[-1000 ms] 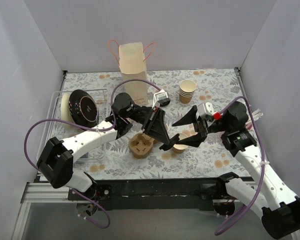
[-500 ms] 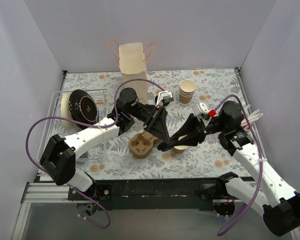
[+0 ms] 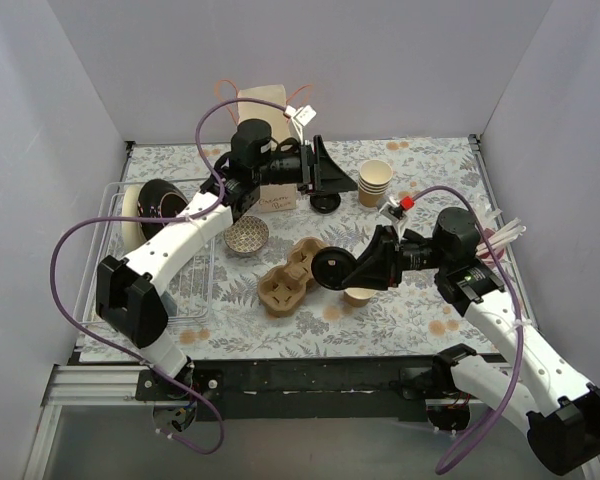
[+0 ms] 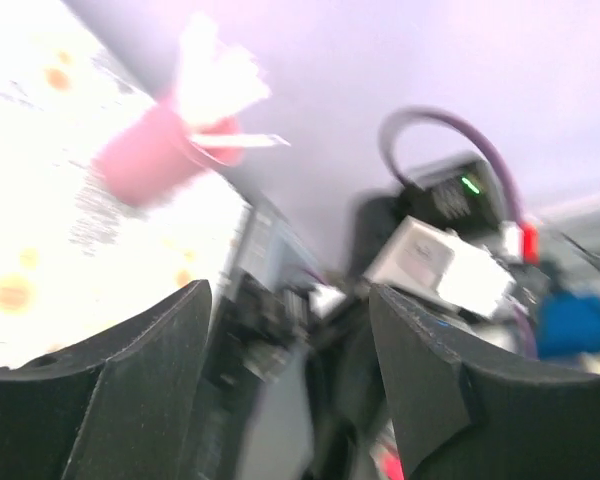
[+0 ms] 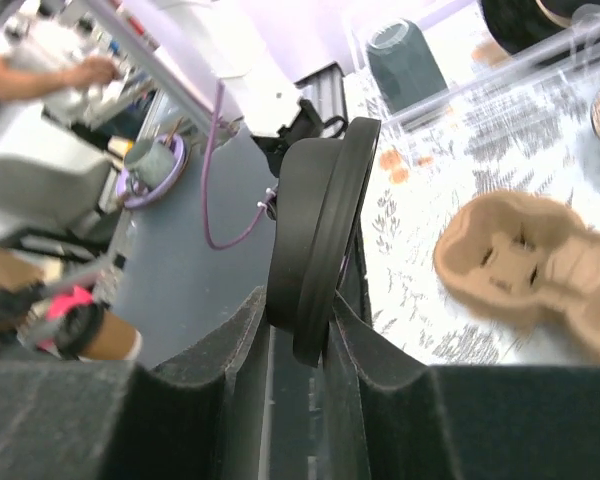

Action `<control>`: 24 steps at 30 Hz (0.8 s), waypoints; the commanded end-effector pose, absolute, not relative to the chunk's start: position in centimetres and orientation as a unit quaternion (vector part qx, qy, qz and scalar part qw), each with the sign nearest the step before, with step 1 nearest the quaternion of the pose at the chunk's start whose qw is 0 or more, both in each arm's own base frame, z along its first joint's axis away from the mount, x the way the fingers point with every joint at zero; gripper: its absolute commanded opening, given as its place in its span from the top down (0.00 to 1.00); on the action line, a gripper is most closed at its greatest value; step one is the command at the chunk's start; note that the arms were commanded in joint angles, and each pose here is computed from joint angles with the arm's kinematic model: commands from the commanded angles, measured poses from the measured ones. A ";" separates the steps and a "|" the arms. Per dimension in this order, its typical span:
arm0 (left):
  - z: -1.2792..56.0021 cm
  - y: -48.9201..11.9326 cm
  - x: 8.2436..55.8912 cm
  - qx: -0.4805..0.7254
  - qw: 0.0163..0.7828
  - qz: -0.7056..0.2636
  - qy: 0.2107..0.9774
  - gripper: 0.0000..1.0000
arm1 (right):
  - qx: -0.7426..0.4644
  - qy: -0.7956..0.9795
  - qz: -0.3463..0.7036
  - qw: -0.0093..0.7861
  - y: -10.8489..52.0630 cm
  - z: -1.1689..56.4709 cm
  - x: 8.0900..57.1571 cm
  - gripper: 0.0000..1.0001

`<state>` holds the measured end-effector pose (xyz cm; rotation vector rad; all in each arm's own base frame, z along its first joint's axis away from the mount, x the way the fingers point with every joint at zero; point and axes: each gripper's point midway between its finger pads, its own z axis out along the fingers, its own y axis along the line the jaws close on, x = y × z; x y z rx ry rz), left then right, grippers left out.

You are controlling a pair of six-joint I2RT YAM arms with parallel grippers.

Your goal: Pack the takeout coffee

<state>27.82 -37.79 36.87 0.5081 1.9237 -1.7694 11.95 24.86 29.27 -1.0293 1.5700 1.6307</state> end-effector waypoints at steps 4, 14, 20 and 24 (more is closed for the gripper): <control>31.4 -34.9 33.0 0.170 0.385 -0.463 0.780 0.38 | -0.256 0.705 0.595 0.288 23.1 28.2 14.3 0.76; 26.2 -33.9 28.7 0.286 0.429 -0.401 0.757 0.38 | -0.165 0.741 0.618 0.207 20.1 23.6 14.6 0.76; 23.7 -36.8 25.8 0.334 0.383 -0.416 0.754 0.38 | -0.143 0.752 0.621 0.168 20.0 21.1 15.0 0.75; 22.4 -37.2 25.1 0.347 0.372 -0.411 0.757 0.38 | -0.130 0.761 0.616 0.158 20.0 20.2 15.9 0.75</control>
